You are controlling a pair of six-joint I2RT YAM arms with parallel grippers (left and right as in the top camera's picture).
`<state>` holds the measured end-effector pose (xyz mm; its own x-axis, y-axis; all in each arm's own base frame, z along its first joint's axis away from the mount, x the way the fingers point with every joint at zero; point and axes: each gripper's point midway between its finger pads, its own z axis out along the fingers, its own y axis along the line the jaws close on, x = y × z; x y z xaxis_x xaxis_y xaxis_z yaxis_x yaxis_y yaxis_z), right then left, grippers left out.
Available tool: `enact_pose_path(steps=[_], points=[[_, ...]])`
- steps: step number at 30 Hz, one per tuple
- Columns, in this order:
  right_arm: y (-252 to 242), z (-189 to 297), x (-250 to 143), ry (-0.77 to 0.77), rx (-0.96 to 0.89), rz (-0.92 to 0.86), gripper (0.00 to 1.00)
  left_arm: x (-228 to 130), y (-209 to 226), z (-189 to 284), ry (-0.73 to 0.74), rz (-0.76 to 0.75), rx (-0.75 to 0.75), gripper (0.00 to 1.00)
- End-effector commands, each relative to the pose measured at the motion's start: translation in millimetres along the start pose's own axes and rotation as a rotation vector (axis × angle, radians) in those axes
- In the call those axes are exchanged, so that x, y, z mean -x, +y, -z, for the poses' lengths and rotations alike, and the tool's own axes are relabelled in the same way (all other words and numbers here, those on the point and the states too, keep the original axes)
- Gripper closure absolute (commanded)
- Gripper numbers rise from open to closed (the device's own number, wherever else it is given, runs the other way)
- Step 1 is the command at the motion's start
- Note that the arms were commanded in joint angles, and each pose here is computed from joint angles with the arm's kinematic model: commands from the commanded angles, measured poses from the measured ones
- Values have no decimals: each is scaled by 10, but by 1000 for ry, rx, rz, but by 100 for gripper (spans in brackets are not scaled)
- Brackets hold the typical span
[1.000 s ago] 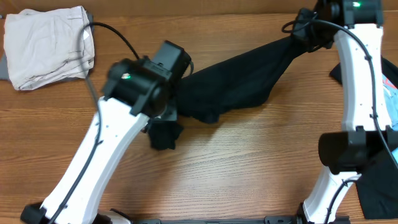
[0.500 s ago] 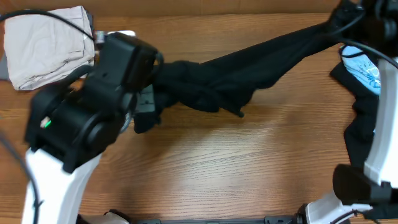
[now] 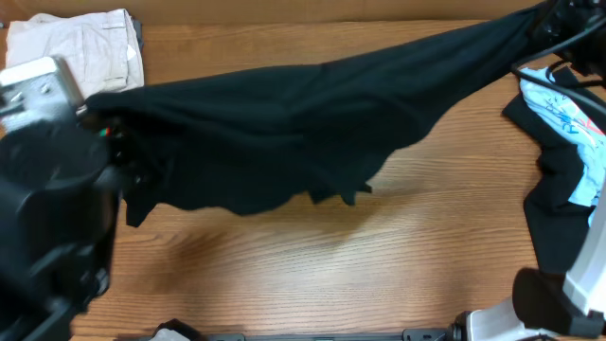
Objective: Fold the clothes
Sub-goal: 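Lift the black garment with both grippers and shake it out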
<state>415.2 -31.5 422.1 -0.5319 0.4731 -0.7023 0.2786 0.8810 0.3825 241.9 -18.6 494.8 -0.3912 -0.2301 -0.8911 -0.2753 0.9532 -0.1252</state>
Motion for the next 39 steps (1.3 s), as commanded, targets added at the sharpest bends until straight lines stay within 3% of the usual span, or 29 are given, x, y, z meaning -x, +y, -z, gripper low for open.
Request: enact_pose_path(steps=[1, 7, 19, 28, 34, 39], points=[[-82, -353, -44, 56, -29, -26, 96, -1, -57, -350, 11, -85, 151, 96], [-131, -395, -121, 92, -46, -31, 96, -41, -114, -454, 32, -111, 170, 96], [-158, -223, -349, 176, -57, -72, 96, 28, 116, 148, -16, 17, -11, 96], [-100, 434, -424, 131, -28, -66, 96, 66, 297, 451, -68, 46, -75, 96], [-39, 542, -421, 117, 6, -73, 96, 365, 180, 253, -165, -23, 13, 96], [-48, 231, -365, 138, -5, -118, 96, 429, -266, -391, -131, -119, 90, 96]])
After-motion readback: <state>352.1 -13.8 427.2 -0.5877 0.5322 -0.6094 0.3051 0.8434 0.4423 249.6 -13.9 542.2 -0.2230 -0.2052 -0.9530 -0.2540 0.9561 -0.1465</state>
